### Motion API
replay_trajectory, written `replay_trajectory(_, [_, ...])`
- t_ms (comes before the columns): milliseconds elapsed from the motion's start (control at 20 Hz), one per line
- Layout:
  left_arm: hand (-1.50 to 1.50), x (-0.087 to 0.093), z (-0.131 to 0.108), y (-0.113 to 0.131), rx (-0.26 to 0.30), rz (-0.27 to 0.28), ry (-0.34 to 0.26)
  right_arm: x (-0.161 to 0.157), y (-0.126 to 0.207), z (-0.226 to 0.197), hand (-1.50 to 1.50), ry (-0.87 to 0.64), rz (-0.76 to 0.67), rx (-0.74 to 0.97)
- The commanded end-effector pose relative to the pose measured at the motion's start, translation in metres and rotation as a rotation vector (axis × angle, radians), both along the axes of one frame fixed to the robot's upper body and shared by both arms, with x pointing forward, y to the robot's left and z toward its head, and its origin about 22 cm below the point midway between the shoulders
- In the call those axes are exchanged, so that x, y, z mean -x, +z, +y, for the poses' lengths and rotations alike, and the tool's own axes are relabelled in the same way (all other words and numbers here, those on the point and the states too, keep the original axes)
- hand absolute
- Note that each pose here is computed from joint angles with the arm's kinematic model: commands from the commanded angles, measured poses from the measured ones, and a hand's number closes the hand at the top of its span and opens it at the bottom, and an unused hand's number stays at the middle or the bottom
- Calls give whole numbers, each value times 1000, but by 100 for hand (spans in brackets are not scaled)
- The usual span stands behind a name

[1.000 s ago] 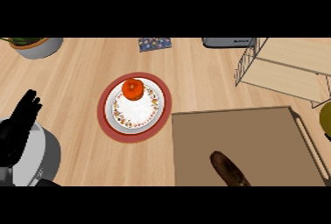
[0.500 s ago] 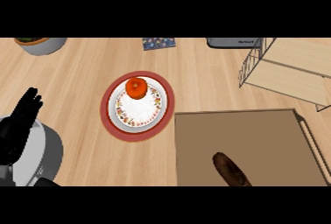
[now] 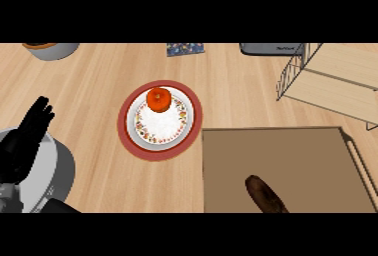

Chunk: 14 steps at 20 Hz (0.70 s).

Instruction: Pick the lemon from the tray and place it in the tiered shelf

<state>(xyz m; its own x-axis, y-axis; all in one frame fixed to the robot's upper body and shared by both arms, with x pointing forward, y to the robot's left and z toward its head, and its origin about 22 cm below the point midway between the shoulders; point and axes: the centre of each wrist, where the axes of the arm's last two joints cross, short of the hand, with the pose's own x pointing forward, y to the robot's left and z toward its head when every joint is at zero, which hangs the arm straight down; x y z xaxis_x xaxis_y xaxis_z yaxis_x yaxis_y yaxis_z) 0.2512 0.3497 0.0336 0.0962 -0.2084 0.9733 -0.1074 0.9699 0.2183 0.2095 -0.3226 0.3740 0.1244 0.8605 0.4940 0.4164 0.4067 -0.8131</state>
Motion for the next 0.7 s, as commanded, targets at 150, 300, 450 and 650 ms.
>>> replay_trajectory(150, [0, 8, -6, -27, 6, 134, 5, -35, 0, -2, 150, -108, 26, 64])
replay_trajectory(300, [0, 10, 7, -23, 10, 131, 26, -47, -9, -20, 150, -127, 22, 95])
replay_trajectory(450, [0, 8, -2, -18, 22, 127, -5, -70, -28, -29, 150, -130, 50, 92])
replay_trajectory(650, [0, -2, -19, -23, 35, 131, 3, -90, -20, -45, 150, -141, 25, 37])
